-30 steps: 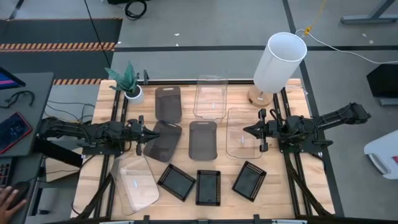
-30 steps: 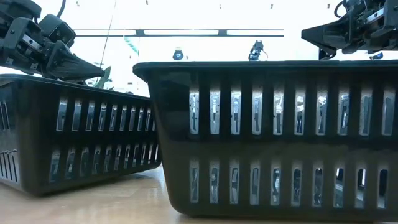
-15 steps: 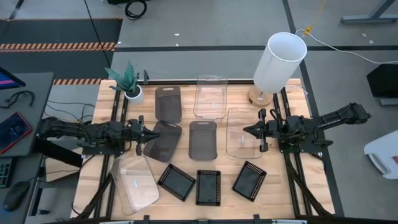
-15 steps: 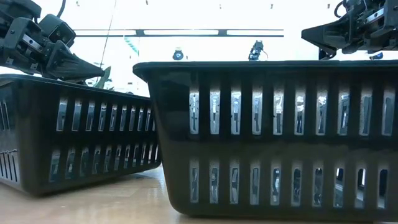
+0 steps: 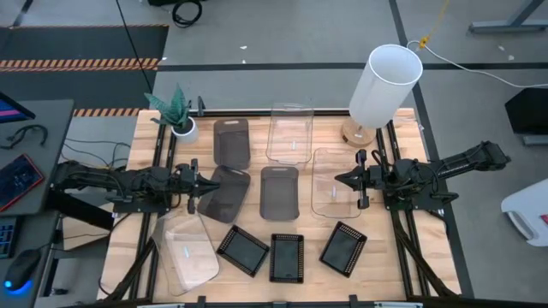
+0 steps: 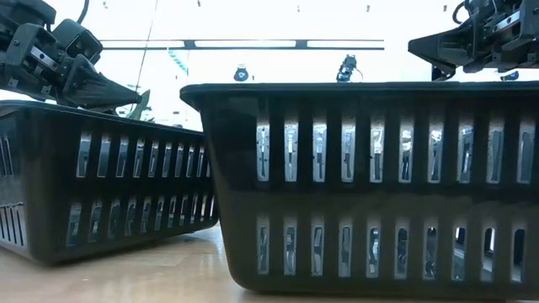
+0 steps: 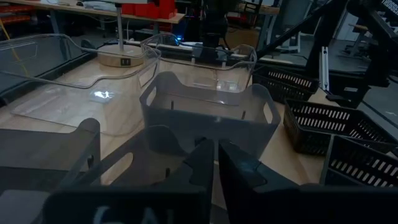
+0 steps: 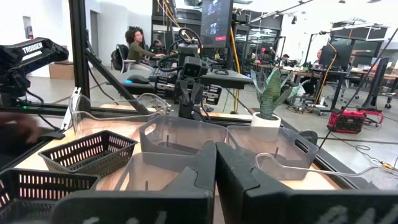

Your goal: Stack baskets by color

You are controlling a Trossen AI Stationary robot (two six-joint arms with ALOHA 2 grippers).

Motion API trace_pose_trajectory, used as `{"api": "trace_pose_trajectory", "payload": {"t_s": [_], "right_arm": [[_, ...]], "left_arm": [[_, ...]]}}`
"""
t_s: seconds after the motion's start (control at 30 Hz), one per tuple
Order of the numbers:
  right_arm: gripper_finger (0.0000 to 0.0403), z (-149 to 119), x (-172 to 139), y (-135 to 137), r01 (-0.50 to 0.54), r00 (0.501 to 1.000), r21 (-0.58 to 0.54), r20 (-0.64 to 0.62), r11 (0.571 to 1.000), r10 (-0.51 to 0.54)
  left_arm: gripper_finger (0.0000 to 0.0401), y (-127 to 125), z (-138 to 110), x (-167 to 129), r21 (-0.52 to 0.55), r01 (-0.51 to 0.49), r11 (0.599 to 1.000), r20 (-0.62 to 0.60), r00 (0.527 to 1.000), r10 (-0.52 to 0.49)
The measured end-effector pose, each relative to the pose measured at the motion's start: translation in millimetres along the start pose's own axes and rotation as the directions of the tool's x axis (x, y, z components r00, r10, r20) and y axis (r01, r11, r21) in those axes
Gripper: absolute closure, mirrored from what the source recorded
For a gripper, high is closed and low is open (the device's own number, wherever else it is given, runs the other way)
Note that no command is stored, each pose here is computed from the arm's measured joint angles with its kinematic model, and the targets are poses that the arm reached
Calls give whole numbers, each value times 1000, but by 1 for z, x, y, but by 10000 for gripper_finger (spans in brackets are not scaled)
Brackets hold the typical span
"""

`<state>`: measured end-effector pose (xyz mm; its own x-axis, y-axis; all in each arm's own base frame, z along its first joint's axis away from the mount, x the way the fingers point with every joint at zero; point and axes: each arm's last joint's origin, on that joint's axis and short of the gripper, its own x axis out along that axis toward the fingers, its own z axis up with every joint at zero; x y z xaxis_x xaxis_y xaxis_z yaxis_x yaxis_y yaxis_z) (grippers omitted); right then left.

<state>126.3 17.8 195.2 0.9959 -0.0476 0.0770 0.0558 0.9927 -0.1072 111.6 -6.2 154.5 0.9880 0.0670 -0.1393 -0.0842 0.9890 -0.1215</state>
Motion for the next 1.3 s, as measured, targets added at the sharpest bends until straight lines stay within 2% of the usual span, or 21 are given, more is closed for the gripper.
{"api": "trace_pose_trajectory", "payload": {"t_s": [1.3], "right_arm": [[387, 0, 0, 0, 0, 1000, 0, 0, 1000, 0]], "left_arm": [[371, 0, 0, 0, 0, 0, 1000, 0, 1000, 0]]}}
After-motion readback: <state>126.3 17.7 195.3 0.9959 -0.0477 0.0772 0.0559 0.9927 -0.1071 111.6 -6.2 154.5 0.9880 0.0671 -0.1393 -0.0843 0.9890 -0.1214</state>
